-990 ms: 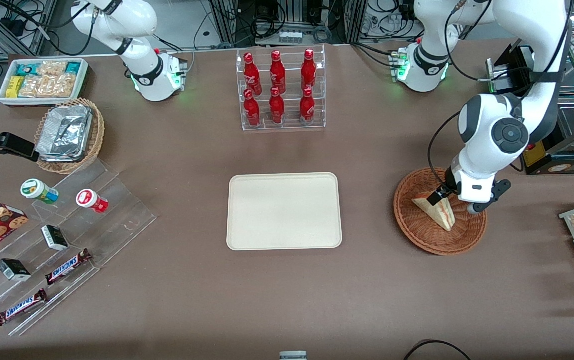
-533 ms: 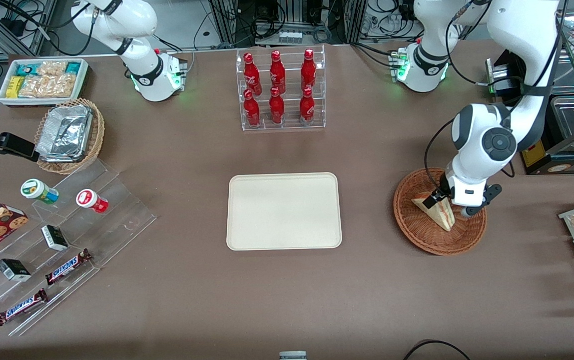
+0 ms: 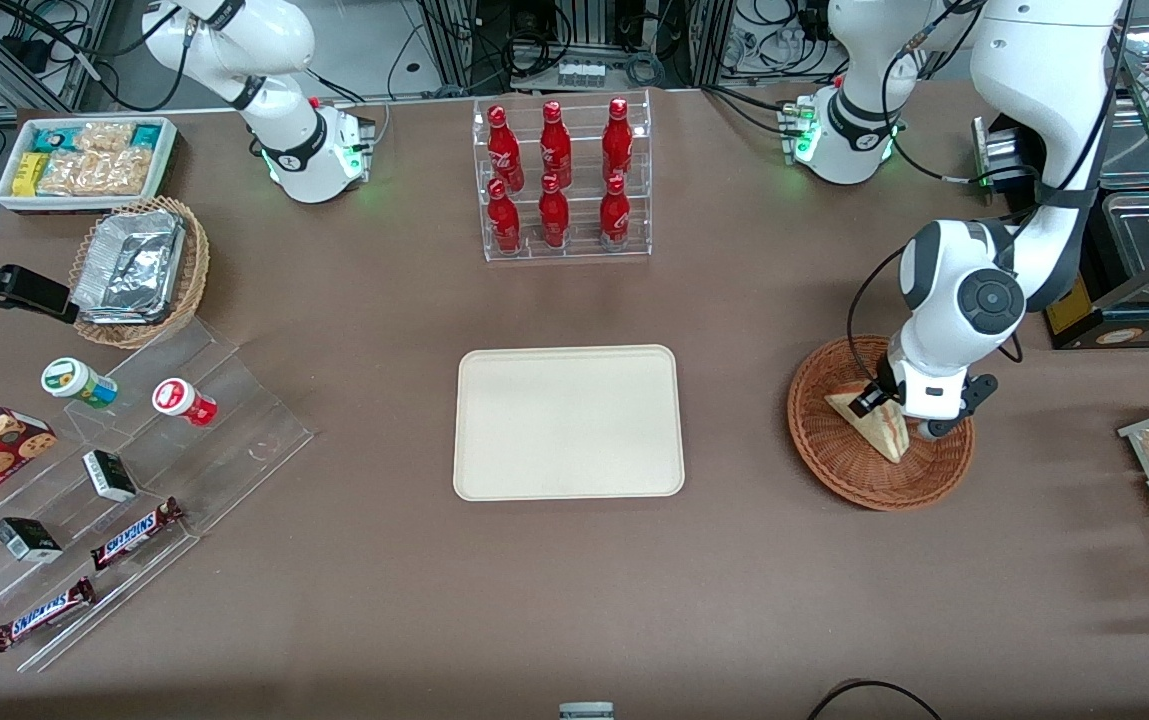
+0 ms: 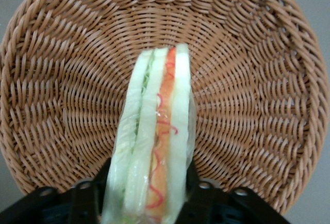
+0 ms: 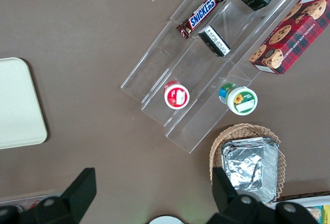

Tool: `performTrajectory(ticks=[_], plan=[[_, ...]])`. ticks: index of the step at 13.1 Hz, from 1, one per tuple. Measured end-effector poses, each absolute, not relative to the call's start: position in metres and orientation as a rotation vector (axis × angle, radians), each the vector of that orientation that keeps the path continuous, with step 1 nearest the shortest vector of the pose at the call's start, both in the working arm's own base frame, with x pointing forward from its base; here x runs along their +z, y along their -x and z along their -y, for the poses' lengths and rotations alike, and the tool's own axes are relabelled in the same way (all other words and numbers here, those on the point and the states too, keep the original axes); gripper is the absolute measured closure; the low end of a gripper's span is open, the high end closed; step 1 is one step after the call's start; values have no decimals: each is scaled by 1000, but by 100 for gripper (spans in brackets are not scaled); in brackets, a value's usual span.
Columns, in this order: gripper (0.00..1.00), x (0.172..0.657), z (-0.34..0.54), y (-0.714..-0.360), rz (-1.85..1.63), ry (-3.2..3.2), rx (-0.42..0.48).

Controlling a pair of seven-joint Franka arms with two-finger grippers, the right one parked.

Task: Place sandwich from basket to tray
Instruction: 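Lift the sandwich and carry it with the left gripper to the tray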

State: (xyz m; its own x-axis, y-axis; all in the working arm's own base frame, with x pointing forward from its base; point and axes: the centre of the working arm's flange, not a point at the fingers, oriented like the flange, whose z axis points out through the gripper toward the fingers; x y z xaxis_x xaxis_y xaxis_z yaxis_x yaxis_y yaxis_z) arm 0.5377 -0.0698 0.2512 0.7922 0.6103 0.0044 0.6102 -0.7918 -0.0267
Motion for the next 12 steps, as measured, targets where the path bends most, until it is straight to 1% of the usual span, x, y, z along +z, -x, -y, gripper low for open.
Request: performTrajectory(ticks=[3,4,7,9,10,12], plan=[[76,268,71,-546,1007,2958,-29],[80,281,73,-548,997,2955,-22],[80,347,109,-551,882,2952,54],[80,390,161,-546,753,2981,75],[80,400,190,-541,680,3005,69],[80,401,251,-524,510,3046,63]])
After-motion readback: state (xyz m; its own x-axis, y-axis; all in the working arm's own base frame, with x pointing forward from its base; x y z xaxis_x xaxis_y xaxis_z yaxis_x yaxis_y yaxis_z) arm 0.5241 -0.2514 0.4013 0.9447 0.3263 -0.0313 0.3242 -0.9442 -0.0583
